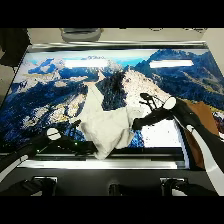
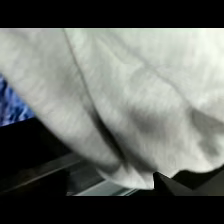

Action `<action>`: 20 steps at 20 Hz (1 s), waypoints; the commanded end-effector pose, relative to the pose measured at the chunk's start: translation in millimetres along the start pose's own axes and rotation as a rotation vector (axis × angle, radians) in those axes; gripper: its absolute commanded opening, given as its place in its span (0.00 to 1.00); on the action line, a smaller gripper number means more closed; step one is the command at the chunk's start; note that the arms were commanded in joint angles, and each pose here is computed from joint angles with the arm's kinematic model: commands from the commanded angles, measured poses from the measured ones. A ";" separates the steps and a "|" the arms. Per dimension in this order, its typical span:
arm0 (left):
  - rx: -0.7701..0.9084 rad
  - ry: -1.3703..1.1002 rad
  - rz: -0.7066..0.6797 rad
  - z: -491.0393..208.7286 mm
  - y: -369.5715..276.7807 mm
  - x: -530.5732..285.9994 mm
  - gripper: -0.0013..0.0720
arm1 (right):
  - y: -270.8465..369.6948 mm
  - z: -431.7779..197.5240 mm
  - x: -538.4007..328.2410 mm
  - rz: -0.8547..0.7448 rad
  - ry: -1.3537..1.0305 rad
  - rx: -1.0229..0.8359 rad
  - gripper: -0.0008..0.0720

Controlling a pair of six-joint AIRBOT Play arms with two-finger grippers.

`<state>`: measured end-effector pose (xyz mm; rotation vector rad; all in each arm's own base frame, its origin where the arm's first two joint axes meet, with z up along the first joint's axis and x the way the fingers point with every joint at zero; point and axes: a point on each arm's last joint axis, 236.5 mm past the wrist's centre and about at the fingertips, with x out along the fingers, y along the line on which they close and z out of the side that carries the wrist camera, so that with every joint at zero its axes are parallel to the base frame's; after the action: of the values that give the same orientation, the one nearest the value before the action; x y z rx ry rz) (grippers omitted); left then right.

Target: Fold the shirts.

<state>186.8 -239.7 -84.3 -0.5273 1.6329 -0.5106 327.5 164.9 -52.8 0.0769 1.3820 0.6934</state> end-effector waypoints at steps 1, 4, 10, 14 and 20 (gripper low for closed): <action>-0.073 -0.039 0.020 4.6 0.0 22.5 0.82 | 16.3 2.4 32.1 0.079 0.022 0.034 0.99; -0.061 -0.024 0.027 0.9 0.4 26.5 0.11 | 22.5 2.1 50.3 0.083 0.038 0.035 0.74; 0.170 -0.295 -0.014 67.3 -43.2 -59.9 0.05 | 1.2 50.0 -30.2 -0.078 -0.150 -0.101 0.08; 0.330 -0.757 -0.064 116.9 -110.1 -242.1 0.05 | 10.4 97.1 -191.4 -0.341 -0.472 -0.293 0.08; 0.593 -1.463 -0.134 24.7 -230.0 -524.2 0.05 | 135.0 49.0 -493.8 -0.793 -1.189 -0.504 0.08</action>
<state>331.3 -141.0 344.8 -0.4378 0.3458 -0.5208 374.5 85.7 323.2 -0.3327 0.3445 0.3889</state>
